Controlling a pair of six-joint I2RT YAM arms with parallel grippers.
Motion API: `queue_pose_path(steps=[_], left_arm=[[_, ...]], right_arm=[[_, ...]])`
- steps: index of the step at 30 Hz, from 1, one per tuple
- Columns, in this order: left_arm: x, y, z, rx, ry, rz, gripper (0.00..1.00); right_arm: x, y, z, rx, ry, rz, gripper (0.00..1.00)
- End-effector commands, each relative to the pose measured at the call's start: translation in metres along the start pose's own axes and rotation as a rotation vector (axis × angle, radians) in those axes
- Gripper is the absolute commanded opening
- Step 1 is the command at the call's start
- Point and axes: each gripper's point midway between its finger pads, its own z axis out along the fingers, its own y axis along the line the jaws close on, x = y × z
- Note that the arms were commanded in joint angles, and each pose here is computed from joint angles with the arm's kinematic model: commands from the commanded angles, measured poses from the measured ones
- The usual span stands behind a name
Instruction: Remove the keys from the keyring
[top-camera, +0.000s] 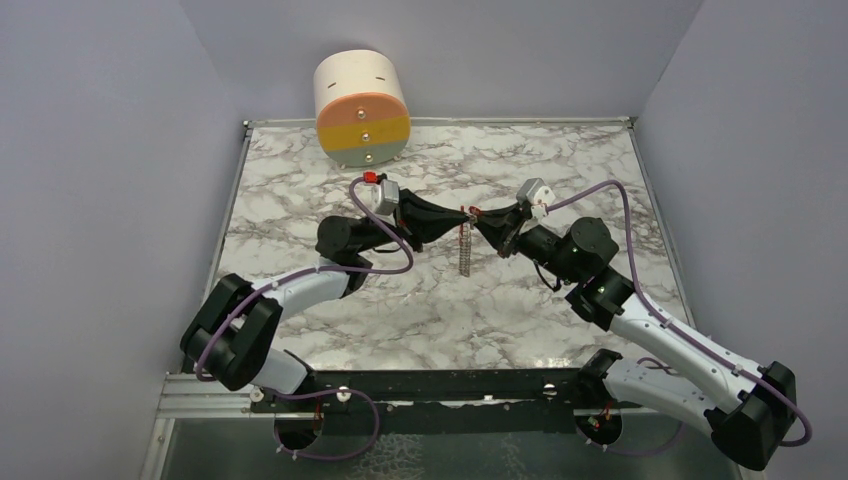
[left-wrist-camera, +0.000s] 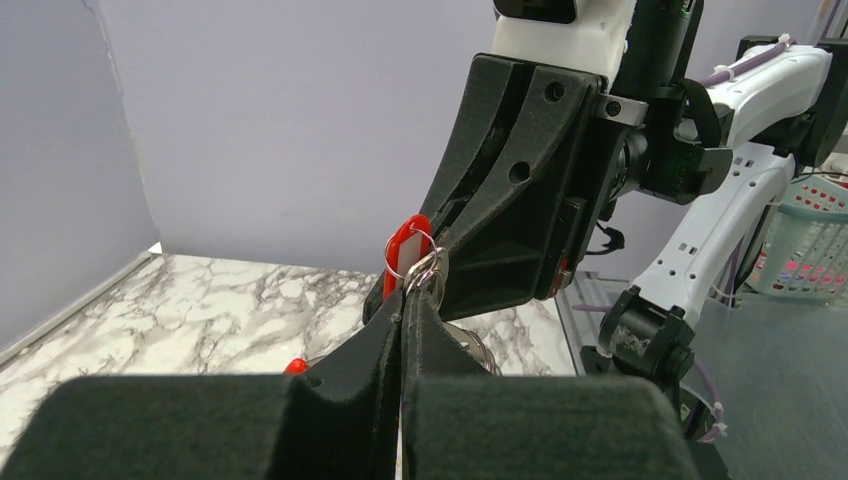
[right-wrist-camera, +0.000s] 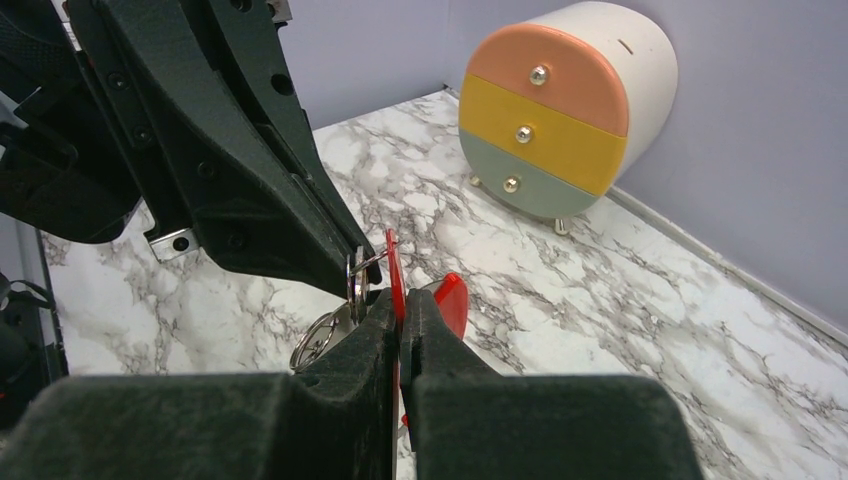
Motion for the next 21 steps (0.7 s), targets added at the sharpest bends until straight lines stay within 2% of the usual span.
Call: queue_pose_path(steps=[1,10,21], left_arm=[[-0.016,-0.011,-0.001,0.025,-0.035,0.065,0.00],[-0.043,-0.016,-0.012,-0.060,-0.054,0.189,0.00],[-0.048,-0.017,-0.015,-0.087,-0.072,0.204,0.00]], right_arm=[[-0.010,-0.007,0.000,0.033,-0.037,-0.019,0.01],[-0.003,-0.010,-0.001,0.056,-0.020,-0.019,0.01],[-0.003,-0.007,-0.001,0.040,-0.021,-0.008,0.01]])
